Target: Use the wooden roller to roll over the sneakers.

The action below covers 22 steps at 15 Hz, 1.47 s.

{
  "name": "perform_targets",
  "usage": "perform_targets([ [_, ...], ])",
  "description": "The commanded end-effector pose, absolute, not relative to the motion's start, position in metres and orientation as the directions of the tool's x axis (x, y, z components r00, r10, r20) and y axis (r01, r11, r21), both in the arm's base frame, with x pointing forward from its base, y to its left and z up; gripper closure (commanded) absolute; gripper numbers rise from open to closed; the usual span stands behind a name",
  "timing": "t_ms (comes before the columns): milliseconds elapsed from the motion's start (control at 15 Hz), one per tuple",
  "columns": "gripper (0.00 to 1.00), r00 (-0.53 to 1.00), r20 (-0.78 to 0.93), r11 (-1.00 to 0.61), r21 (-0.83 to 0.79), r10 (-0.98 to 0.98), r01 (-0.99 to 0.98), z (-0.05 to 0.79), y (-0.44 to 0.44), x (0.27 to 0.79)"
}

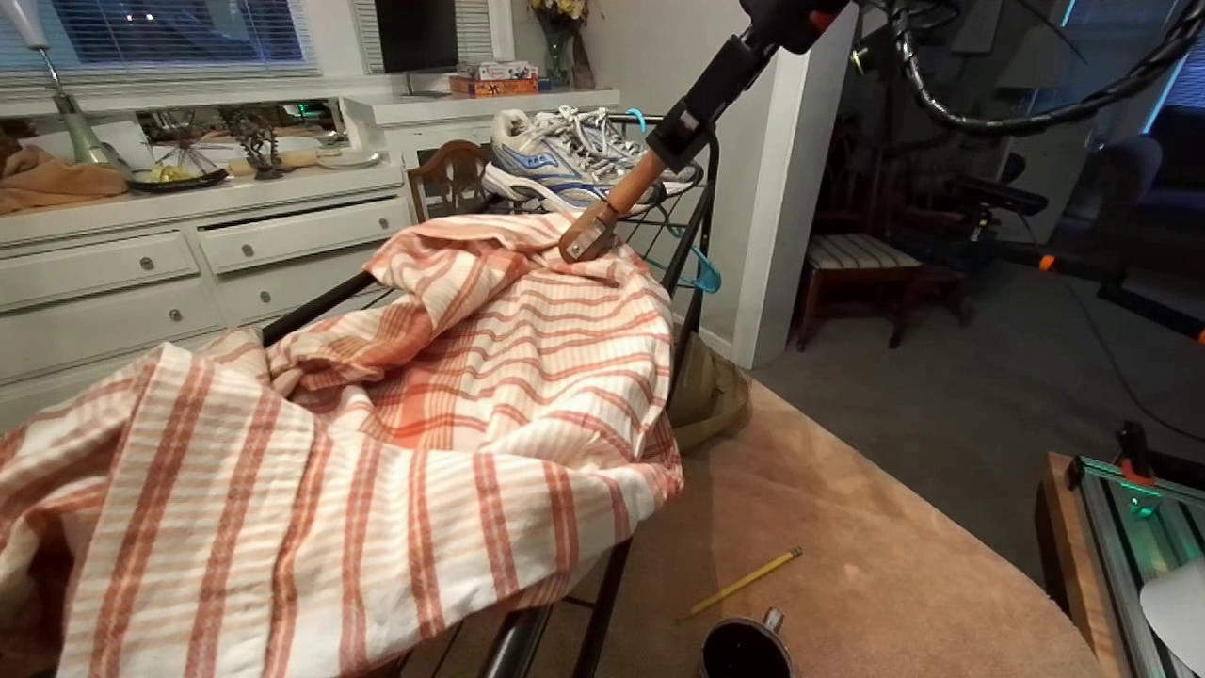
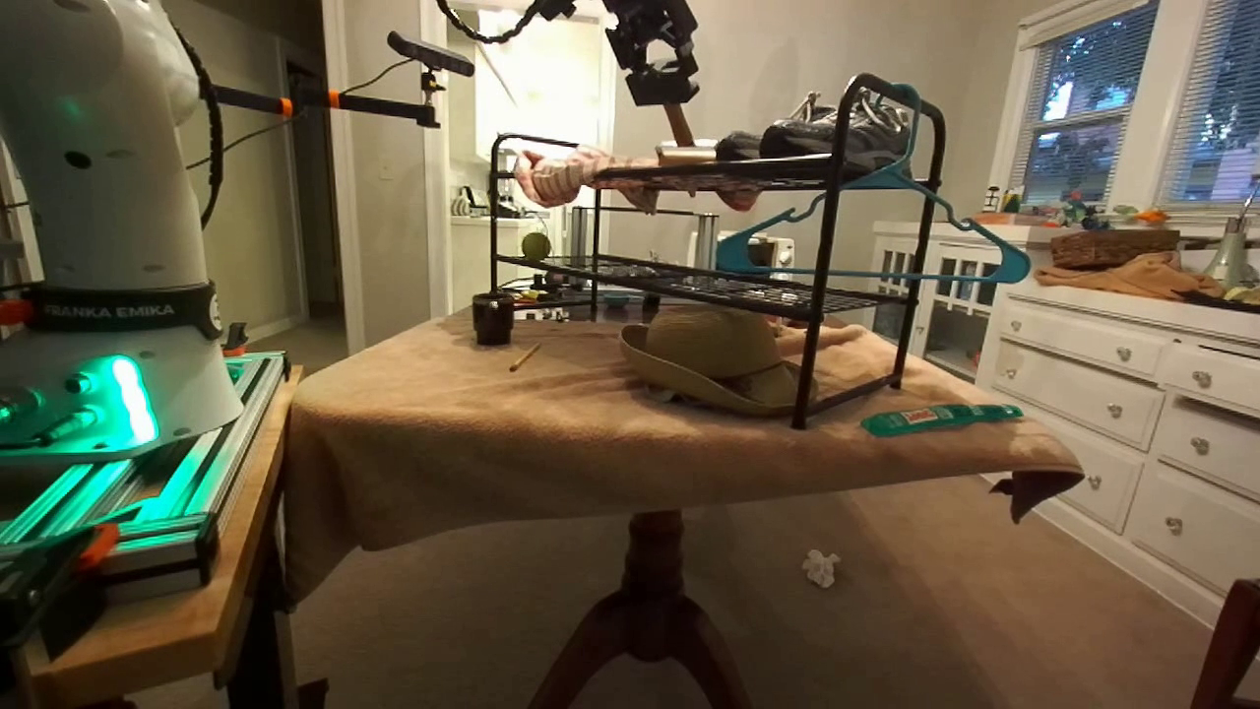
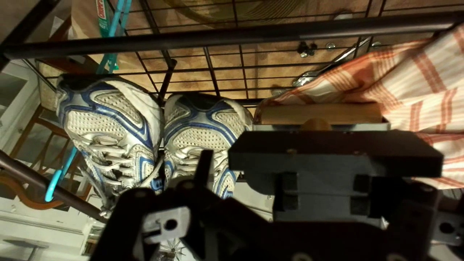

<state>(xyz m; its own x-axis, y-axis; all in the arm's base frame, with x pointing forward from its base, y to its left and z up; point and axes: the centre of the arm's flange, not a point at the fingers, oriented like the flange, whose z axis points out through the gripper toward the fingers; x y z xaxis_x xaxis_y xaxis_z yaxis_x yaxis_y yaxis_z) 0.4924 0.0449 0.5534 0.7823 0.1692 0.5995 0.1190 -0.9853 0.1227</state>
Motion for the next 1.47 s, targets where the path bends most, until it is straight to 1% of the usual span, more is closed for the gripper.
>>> perform_targets([
  [0, 0.00, 0.815, 0.549, -0.982, 0.122, 0.189, 0.145, 0.543, 0.041, 0.485],
  [200, 0.00, 0.798, 0.556, -0.973, 0.110, 0.230, 0.203, 0.546, 0.041, 0.483],
  [533, 0.00, 0.796, 0.554, -0.940, -0.065, 0.246, 0.336, 0.547, 0.034, 0.483],
  [667, 0.00, 0.794, 0.555, -0.932, -0.087, 0.248, 0.352, 0.548, 0.029, 0.485],
  [1000, 0.00, 0.786, 0.572, -0.943, -0.063, 0.234, 0.326, 0.551, 0.020, 0.485],
  [1200, 0.00, 0.780, 0.587, -0.932, -0.111, 0.218, 0.345, 0.556, 0.018, 0.484],
  [1400, 0.00, 0.758, 0.630, -0.911, -0.194, 0.168, 0.363, 0.566, 0.015, 0.482],
])
